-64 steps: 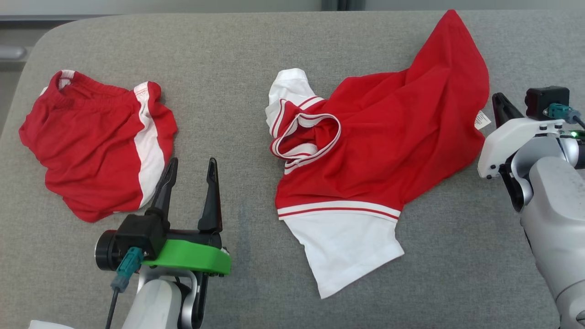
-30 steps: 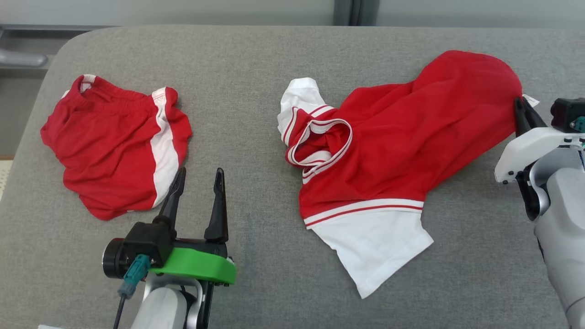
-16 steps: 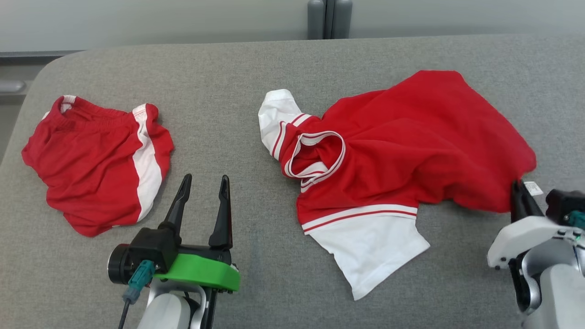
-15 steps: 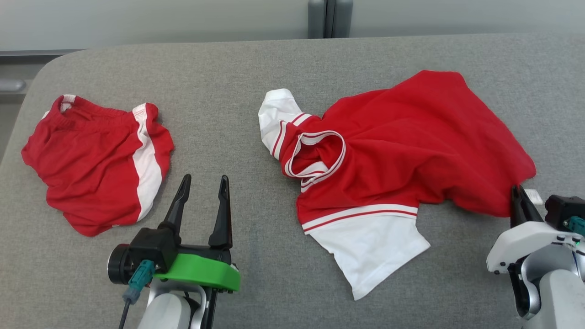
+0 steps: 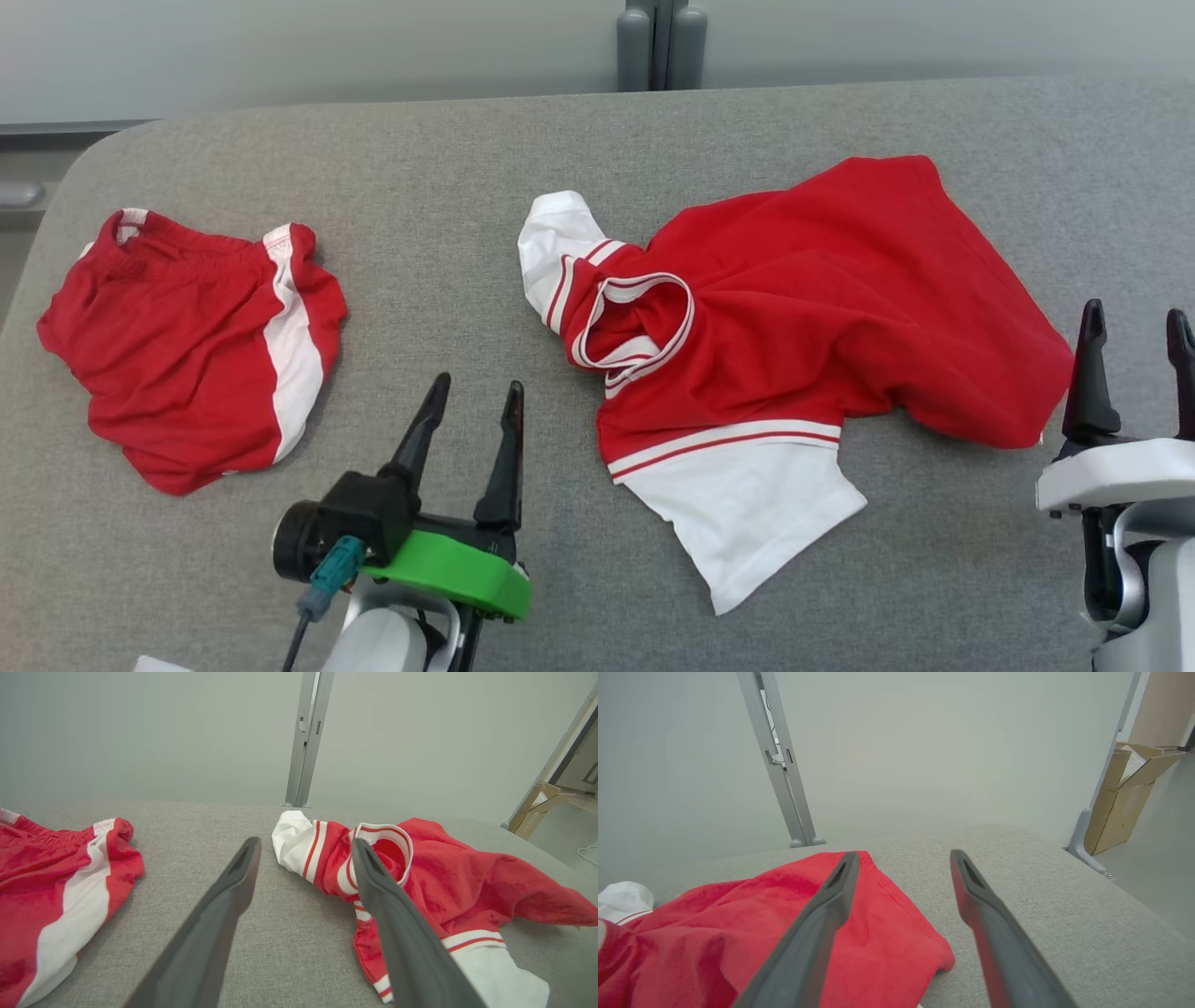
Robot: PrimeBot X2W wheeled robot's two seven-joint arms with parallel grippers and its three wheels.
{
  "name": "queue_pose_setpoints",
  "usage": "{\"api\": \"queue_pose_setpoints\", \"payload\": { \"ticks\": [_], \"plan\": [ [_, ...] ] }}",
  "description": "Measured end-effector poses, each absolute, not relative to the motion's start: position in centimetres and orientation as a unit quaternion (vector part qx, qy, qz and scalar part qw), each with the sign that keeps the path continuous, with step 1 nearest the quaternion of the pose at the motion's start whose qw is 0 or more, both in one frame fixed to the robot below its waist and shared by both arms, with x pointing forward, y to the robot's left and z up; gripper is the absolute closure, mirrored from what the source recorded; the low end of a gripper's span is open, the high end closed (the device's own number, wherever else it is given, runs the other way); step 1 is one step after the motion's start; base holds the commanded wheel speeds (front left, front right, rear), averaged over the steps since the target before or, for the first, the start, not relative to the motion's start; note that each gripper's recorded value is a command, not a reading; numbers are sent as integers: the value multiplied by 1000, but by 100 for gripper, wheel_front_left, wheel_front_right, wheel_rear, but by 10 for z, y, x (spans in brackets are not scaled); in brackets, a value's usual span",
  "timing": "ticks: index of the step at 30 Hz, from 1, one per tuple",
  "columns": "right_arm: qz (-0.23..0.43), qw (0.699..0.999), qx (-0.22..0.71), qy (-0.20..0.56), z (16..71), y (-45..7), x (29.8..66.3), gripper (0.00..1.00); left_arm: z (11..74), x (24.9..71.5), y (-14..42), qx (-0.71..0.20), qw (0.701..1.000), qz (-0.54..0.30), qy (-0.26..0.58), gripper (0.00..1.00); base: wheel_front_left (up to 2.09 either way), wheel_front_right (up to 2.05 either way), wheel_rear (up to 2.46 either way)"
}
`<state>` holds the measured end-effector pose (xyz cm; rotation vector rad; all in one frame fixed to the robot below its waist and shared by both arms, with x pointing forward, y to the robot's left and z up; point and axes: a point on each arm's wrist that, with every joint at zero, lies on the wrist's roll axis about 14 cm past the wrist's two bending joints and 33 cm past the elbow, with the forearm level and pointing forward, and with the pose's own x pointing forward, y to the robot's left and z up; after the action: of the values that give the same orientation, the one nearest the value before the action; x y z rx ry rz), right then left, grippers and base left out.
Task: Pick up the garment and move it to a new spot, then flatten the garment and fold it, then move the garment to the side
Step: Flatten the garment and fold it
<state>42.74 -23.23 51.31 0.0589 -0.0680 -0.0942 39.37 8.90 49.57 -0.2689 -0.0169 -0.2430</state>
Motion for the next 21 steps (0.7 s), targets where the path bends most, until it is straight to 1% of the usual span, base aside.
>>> {"api": "queue_pose_setpoints", "payload": {
  "ticks": [3, 9, 14, 21],
  "plan": [
    [-50, 996, 30, -64, 530, -235, 428, 0, 483, 391, 68, -140, 978, -155, 16, 0, 0, 0, 0],
    [-38, 995, 40, -78, 536, -228, 433, 0, 443, 391, 37, -124, 966, -211, 87, 0, 0, 0, 0],
    [-40, 995, 45, -79, 533, -229, 436, 0, 417, 402, 26, -114, 958, -228, 132, 0, 0, 0, 0],
    [-62, 995, 44, -70, 523, -245, 431, 0, 398, 407, 4, -151, 939, -253, 177, 0, 0, 0, 0]
  ]
}}
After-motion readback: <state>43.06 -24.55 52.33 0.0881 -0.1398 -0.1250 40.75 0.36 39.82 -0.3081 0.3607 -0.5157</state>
